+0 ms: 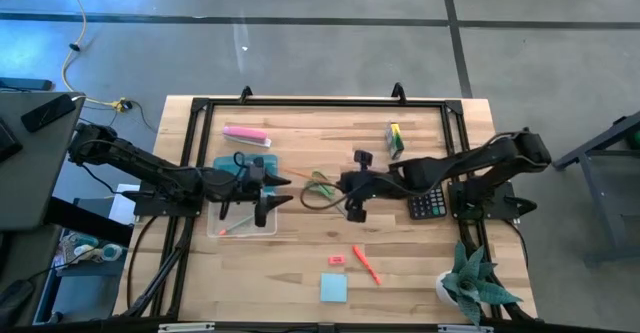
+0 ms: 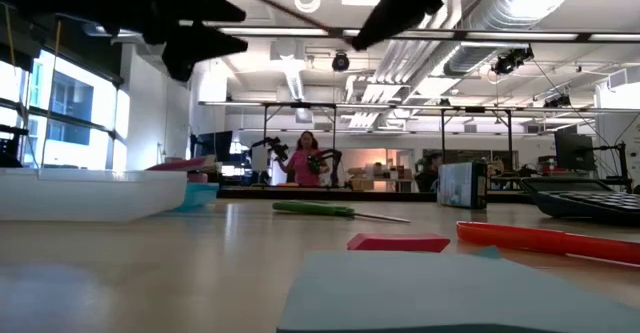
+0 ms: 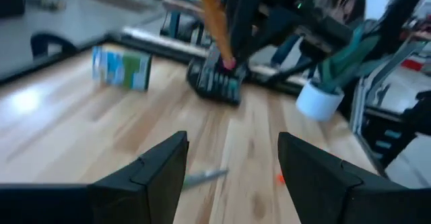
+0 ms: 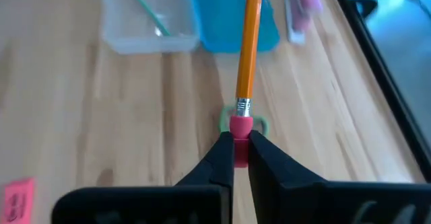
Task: Pack school essentials
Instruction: Put the yellow pencil into the supply box
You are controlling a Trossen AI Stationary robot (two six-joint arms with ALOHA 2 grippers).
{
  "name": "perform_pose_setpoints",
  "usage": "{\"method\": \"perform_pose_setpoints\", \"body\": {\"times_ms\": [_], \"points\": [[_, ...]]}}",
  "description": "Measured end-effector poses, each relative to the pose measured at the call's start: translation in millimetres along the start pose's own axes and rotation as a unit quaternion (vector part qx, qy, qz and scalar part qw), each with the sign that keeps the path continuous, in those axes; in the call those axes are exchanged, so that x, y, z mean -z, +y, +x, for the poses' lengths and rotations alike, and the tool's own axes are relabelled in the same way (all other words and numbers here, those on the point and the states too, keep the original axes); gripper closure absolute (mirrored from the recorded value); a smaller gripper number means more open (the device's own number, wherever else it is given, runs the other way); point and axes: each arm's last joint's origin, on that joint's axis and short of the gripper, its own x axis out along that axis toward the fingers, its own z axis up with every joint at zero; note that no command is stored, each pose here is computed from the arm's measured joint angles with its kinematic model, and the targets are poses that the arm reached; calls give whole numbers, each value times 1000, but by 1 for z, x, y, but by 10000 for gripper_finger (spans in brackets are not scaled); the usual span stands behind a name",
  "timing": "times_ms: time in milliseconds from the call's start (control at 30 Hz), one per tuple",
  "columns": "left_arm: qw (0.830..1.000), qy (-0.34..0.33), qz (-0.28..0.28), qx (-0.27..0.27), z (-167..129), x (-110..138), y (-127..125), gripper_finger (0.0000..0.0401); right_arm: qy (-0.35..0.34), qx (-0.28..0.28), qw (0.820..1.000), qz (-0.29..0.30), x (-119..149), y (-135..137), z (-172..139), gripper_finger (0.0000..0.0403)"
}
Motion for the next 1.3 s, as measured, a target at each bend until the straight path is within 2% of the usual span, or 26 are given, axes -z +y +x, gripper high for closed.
{"method": "perform_pose_setpoints", "body": {"times_ms": [133,233,367,467,567,767,933,1300], "points": [[999,-30,21,15,-1,-6,-3,180,-52,-22,998,-13,-10,5,-17,393],[995,-71,46,46,-2,-14,-9,180,-91,-39,995,-18,-17,8,-30,393],[981,-141,95,98,-7,-27,-17,181,-145,-58,988,-8,-26,13,-41,393],[969,-184,127,108,-11,-33,-21,181,-172,-93,981,-5,-31,16,-43,393],[960,-214,143,108,-13,-38,-23,180,-186,-114,976,-5,-34,19,-42,393],[942,-260,145,157,-16,-53,-29,182,-228,-121,966,-11,-42,21,-35,393],[930,-286,160,168,-16,-68,-35,183,-247,-122,961,-23,-45,22,-24,393],[926,-298,160,168,-16,-77,-37,194,-250,-113,961,-15,-45,23,1,393]]}}
